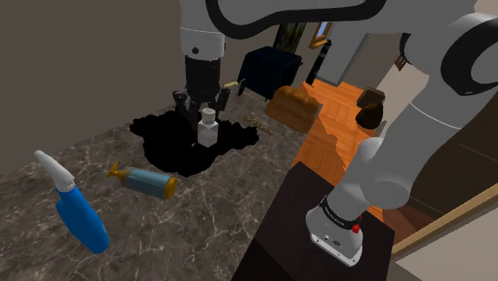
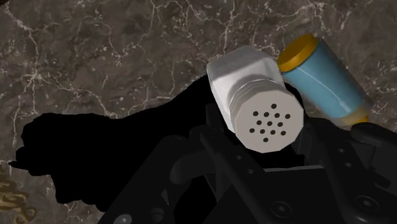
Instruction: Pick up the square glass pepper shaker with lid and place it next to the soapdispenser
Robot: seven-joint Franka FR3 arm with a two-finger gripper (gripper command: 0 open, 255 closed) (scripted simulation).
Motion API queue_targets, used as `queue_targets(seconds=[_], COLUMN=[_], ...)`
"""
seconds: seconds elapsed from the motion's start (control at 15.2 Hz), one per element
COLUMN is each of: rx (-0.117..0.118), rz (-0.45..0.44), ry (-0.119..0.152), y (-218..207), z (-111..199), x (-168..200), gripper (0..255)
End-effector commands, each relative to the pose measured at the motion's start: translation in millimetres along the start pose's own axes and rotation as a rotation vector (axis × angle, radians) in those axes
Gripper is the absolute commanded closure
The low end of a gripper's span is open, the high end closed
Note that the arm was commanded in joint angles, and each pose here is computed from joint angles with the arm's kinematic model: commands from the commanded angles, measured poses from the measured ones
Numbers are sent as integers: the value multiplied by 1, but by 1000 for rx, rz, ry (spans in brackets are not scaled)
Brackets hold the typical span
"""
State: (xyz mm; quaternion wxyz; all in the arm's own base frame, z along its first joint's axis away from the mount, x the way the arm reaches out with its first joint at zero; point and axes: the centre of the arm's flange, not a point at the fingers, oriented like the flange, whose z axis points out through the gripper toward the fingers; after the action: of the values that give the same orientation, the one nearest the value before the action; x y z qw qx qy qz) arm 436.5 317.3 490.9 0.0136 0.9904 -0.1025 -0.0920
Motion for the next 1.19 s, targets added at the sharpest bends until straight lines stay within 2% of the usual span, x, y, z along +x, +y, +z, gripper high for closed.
queue_targets(seconds=[0.0,0.99,1.12], rx=[0,0,0], rz=[1,1,1], ry=[0,0,0], y=[-20,-166,-167], z=[1,19,30], x=[-19,-161,-159], gripper=[255,255,255])
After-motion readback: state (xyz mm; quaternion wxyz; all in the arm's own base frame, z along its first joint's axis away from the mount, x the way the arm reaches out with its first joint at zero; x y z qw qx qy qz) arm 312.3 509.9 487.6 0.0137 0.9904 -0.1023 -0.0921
